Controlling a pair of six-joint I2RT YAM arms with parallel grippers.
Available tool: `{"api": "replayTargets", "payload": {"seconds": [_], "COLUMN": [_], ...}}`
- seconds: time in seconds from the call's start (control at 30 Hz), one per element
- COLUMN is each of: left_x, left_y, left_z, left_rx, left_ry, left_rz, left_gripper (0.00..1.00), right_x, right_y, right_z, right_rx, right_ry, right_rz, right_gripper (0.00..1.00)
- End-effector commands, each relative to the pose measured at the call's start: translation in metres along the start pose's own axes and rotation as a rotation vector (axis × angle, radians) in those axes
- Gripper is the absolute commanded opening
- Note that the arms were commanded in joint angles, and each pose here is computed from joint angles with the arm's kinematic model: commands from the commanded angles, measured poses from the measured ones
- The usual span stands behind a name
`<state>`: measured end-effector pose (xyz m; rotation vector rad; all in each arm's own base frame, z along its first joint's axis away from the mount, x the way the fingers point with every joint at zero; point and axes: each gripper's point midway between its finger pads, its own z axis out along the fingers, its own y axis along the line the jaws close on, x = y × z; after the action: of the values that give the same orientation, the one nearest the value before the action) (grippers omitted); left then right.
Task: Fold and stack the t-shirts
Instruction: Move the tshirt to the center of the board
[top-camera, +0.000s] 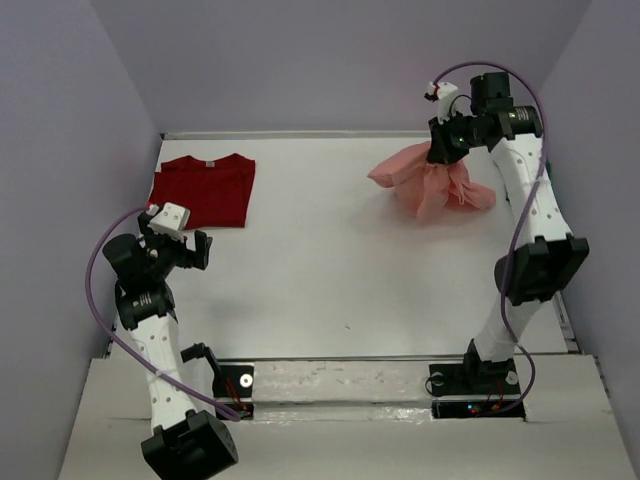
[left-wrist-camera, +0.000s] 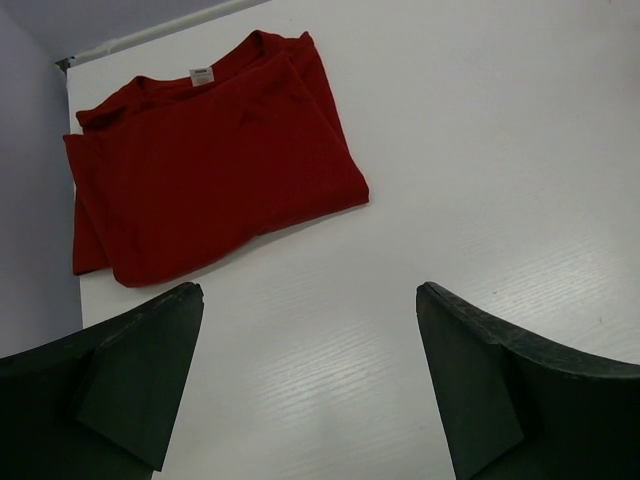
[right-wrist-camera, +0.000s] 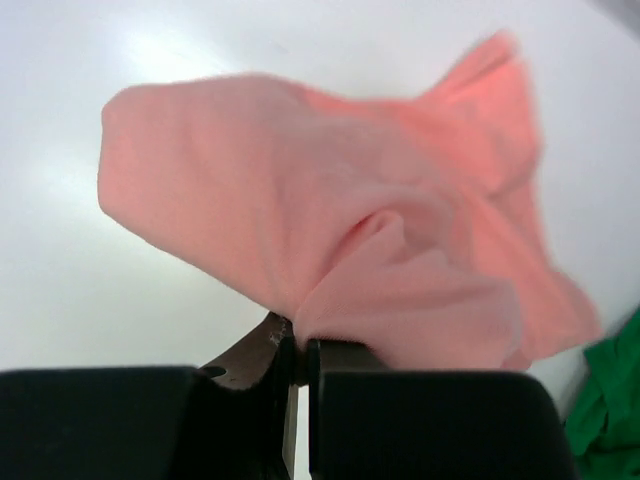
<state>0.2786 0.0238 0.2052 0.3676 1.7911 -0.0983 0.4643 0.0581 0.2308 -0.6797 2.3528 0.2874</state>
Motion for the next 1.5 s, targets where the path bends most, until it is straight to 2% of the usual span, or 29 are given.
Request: {"api": "replayTargets", "payload": {"seconds": [0.0, 0.1, 0.23, 0.33, 0.4, 0.57, 0.83, 1.0, 1.2, 1.37, 1.47], "left_x": [-0.033, -0.036, -0.038, -0.039, -0.039, -0.038, -0.040, -0.044, -0.040, -0.042, -0.042], "left_y": [-0.003, -0.007, -0.009, -0.010, -0.010, -0.013, -0.017, -0.034, -0.040, -0.044, -0.044], "left_z": [-0.006, -0.008, -0.008, -0.010, -0.010, -0.011, -0.010, -0.012, -0.010, -0.012, -0.012], "left_rx": [0.025, 0.039, 0.050, 0.050, 0.050, 0.058, 0.092, 0.202, 0.251, 0.264, 0.263], "left_ry": [-0.086, -0.100, -0.107, -0.109, -0.109, -0.109, -0.108, -0.118, -0.098, -0.103, -0.103], "left_rz": [0.048, 0.058, 0.058, 0.052, 0.055, 0.056, 0.049, 0.048, 0.044, 0.055, 0.056], "left_gripper": [0.99, 0.99, 0.99, 0.99, 0.99, 0.99, 0.99, 0.99, 0.99, 0.99, 0.99], "right_x": [-0.033, -0.037, -0.025, -0.013, -0.013, 0.004, 0.028, 0.074, 0.136, 0.187, 0.200], "right_y": [0.098, 0.118, 0.124, 0.120, 0.111, 0.096, 0.103, 0.132, 0.145, 0.153, 0.157], "right_z": [-0.107, -0.147, -0.149, -0.131, -0.120, -0.087, -0.079, -0.080, -0.070, -0.050, -0.040], "right_rx": [-0.182, -0.212, -0.231, -0.235, -0.203, -0.168, -0.216, -0.363, -0.384, -0.396, -0.410], "right_ry": [-0.174, -0.219, -0.198, -0.158, -0.151, -0.102, -0.024, 0.098, 0.219, 0.349, 0.383], "right_rz": [-0.123, -0.154, -0.165, -0.154, -0.146, -0.115, -0.103, -0.078, -0.084, -0.073, -0.057], "right_gripper": [0.00, 0.00, 0.00, 0.64, 0.98, 1.00, 1.00, 0.92, 0.79, 0.77, 0.77]}}
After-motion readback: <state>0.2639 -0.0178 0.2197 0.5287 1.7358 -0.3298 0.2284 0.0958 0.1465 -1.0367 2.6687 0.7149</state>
